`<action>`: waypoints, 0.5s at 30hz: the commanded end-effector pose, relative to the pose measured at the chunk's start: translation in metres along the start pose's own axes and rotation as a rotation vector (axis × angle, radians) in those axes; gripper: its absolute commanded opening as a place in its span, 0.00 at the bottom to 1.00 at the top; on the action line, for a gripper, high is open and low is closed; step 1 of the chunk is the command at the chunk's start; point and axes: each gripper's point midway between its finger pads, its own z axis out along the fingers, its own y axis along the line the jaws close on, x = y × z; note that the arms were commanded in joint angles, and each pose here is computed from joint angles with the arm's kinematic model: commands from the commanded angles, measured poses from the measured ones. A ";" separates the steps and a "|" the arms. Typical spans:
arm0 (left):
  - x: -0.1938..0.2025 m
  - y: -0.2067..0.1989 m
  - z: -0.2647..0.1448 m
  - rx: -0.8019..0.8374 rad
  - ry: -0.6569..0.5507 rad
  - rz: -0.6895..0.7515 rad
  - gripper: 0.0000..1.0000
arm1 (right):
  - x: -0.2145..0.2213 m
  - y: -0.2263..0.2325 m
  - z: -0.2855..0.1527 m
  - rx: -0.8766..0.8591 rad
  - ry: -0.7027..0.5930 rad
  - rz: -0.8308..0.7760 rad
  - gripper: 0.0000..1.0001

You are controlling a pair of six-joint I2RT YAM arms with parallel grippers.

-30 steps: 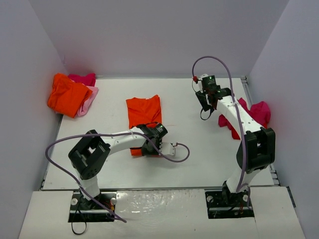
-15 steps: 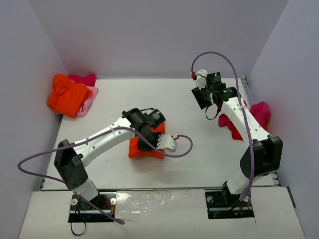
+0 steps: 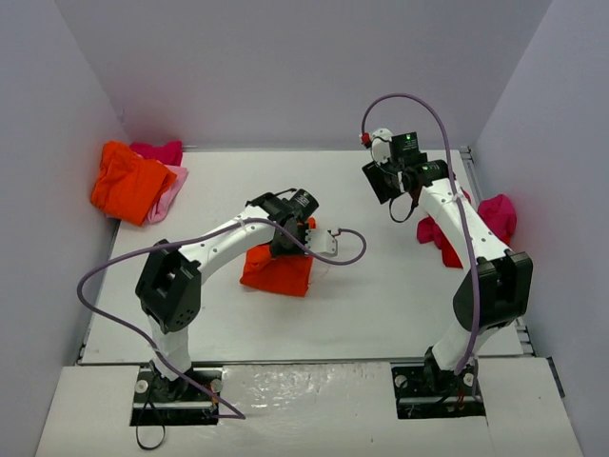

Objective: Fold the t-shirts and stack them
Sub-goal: Fold the tshirt

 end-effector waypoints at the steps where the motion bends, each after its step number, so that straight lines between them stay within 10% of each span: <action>1: -0.019 0.039 -0.031 -0.138 -0.076 0.015 0.00 | -0.021 -0.009 -0.001 0.025 -0.052 -0.019 0.50; 15: -0.009 -0.056 -0.102 0.056 -0.183 0.035 0.00 | -0.022 -0.012 -0.019 0.054 -0.084 0.013 0.49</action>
